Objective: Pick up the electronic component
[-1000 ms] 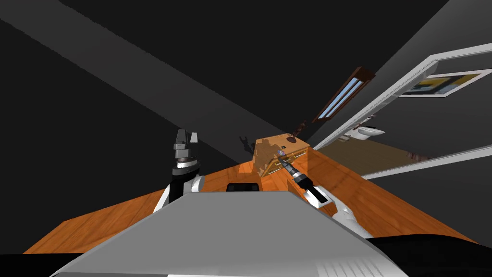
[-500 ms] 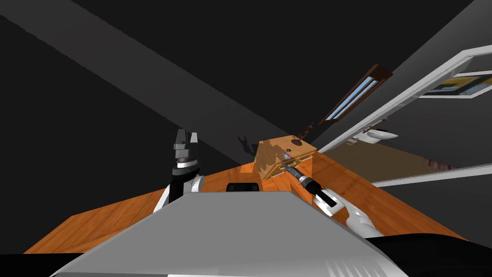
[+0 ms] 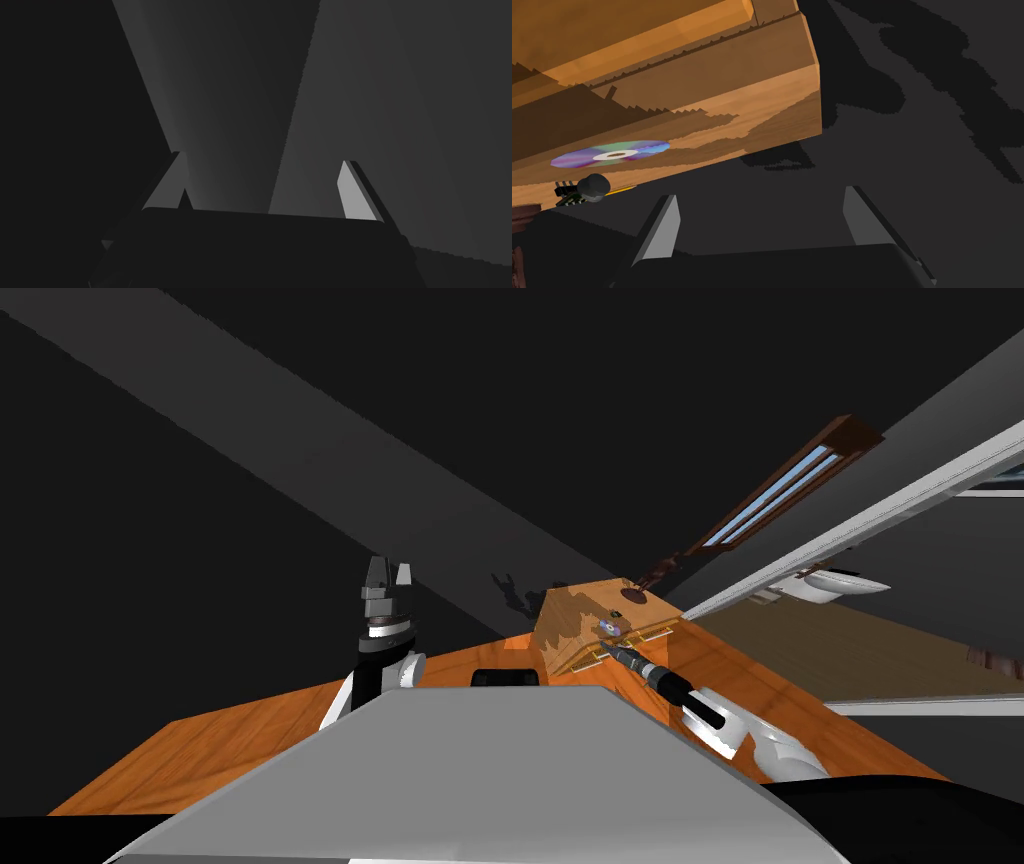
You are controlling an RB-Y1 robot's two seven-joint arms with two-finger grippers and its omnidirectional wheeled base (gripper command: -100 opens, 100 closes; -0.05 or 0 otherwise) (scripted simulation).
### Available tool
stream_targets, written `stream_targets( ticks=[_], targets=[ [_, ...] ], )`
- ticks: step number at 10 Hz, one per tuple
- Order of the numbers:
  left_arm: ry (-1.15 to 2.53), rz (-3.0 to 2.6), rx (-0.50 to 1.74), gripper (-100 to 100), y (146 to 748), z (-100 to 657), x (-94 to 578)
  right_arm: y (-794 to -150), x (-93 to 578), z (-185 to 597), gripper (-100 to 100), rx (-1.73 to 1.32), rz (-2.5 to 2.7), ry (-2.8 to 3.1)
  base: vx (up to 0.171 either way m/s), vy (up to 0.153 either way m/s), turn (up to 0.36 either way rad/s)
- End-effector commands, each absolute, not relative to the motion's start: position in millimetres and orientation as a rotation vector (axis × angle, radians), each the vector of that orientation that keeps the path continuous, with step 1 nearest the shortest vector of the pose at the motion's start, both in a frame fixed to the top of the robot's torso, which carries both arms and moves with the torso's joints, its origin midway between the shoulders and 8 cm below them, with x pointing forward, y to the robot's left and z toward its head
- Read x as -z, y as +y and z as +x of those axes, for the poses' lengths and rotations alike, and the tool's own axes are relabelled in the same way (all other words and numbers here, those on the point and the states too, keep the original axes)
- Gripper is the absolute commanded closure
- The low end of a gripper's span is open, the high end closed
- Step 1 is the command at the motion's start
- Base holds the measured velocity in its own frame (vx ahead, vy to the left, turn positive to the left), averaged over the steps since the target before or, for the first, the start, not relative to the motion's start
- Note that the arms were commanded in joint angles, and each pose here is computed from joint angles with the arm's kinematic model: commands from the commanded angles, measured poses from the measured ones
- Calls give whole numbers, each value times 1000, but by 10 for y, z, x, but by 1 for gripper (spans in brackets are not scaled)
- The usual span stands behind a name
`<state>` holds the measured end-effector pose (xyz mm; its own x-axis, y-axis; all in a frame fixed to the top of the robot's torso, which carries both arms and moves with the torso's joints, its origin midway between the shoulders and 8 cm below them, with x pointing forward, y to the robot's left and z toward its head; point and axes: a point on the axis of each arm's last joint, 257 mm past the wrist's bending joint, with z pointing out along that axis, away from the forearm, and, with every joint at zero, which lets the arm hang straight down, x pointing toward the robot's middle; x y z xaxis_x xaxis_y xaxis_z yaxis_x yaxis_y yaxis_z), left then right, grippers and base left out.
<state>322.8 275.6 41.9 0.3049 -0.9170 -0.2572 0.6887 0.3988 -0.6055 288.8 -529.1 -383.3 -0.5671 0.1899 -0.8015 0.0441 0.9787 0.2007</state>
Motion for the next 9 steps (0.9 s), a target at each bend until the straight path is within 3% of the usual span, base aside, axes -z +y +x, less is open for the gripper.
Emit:
stream_targets(
  ticks=[1, 5, 9],
  targets=[
    [630, -422, 1105, 0, 2756, 3228, -419, -5605, 3907, 2683, -100, -98, 129, 2241, 120, -12, 93],
    [630, -422, 1105, 0, 2756, 3228, -419, -6222, 4022, 2255, -100, 109, 28, 2385, 151, -25, 93],
    [630, -422, 1105, 0, 2756, 3228, -419, -6715, 4050, 1844, -100, 283, -62, 2499, 217, -65, 95]
  ],
)
